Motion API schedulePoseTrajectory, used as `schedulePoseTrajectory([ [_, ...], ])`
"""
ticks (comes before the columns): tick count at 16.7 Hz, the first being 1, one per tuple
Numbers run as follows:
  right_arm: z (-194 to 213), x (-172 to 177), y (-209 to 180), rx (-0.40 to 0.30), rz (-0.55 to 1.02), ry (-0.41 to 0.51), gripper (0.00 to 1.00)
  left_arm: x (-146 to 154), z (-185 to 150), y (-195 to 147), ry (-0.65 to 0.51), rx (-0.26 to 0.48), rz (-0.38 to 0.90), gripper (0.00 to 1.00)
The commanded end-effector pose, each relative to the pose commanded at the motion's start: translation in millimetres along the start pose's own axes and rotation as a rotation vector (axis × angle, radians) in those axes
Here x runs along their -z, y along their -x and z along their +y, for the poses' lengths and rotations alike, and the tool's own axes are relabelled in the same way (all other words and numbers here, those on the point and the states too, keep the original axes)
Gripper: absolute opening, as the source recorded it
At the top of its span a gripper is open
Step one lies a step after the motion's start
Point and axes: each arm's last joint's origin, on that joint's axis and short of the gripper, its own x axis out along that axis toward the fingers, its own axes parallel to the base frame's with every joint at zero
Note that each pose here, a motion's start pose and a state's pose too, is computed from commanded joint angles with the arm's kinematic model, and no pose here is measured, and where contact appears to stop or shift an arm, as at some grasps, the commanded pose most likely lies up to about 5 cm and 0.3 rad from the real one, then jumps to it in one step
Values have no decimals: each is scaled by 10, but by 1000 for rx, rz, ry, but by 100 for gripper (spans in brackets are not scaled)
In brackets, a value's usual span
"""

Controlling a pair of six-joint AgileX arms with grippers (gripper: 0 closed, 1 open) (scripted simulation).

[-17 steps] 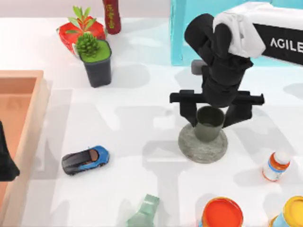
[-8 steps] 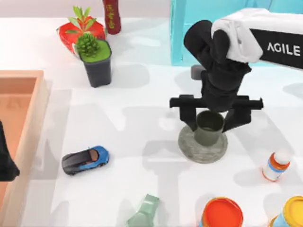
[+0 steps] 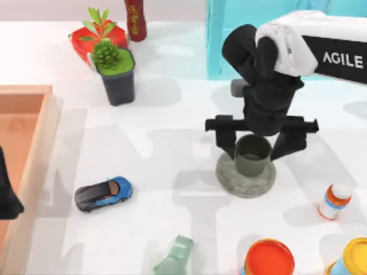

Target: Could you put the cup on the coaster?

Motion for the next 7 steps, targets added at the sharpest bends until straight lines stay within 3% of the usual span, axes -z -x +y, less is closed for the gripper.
schedulePoseTrajectory([
  [2, 0, 0, 0, 0, 0, 0, 100, 0, 0, 0, 0, 0, 0, 100],
  [7, 0, 0, 0, 0, 0, 0, 100, 0, 0, 0, 0, 0, 0, 100],
])
